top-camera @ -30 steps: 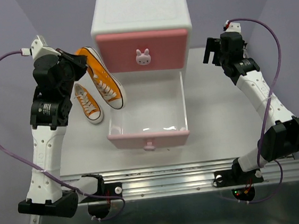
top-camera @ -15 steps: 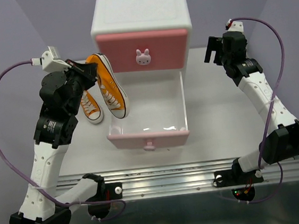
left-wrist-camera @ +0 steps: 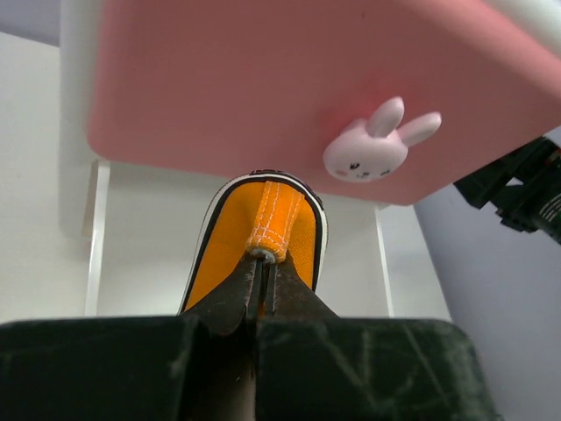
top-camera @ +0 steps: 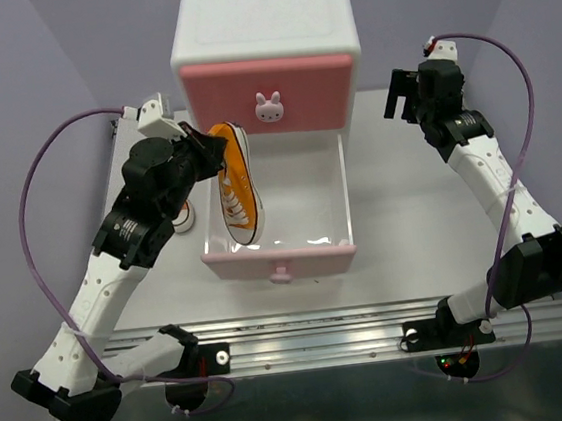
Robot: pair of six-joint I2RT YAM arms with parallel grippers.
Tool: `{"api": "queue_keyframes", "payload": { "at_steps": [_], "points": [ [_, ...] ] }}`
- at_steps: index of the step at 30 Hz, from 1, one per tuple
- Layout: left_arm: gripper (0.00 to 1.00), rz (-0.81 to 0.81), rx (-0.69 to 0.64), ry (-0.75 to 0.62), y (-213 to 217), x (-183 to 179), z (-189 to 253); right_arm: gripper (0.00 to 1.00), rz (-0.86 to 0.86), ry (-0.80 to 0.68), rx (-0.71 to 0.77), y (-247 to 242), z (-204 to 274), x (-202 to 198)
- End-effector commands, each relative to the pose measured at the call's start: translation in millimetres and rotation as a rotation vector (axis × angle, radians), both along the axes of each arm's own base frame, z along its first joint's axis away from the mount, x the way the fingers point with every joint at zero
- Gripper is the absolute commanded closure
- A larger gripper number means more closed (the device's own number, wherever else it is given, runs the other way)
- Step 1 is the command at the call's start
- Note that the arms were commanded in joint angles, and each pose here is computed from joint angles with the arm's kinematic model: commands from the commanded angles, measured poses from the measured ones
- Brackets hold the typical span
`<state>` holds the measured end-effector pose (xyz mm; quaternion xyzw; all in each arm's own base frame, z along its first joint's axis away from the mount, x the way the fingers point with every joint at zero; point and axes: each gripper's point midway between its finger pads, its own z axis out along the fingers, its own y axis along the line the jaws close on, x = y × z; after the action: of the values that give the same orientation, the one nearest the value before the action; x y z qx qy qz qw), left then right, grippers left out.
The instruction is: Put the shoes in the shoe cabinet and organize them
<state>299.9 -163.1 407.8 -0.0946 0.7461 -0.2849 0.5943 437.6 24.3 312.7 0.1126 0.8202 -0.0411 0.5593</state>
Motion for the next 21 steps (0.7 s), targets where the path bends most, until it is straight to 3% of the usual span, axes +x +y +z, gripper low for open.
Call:
{"api": "queue_keyframes", "payload": {
  "at_steps": [1, 21],
  "points": [
    [1.00, -0.017, -0.010, -0.074, -10, -1, 14, 0.00, 0.009, -0.027, -0.008, -2, 9, -6],
    [1.00, 0.123, 0.113, 0.118, -19, 31, -91, 0.00, 0.006, -0.012, -0.016, -3, -3, -7]
  ]
}}
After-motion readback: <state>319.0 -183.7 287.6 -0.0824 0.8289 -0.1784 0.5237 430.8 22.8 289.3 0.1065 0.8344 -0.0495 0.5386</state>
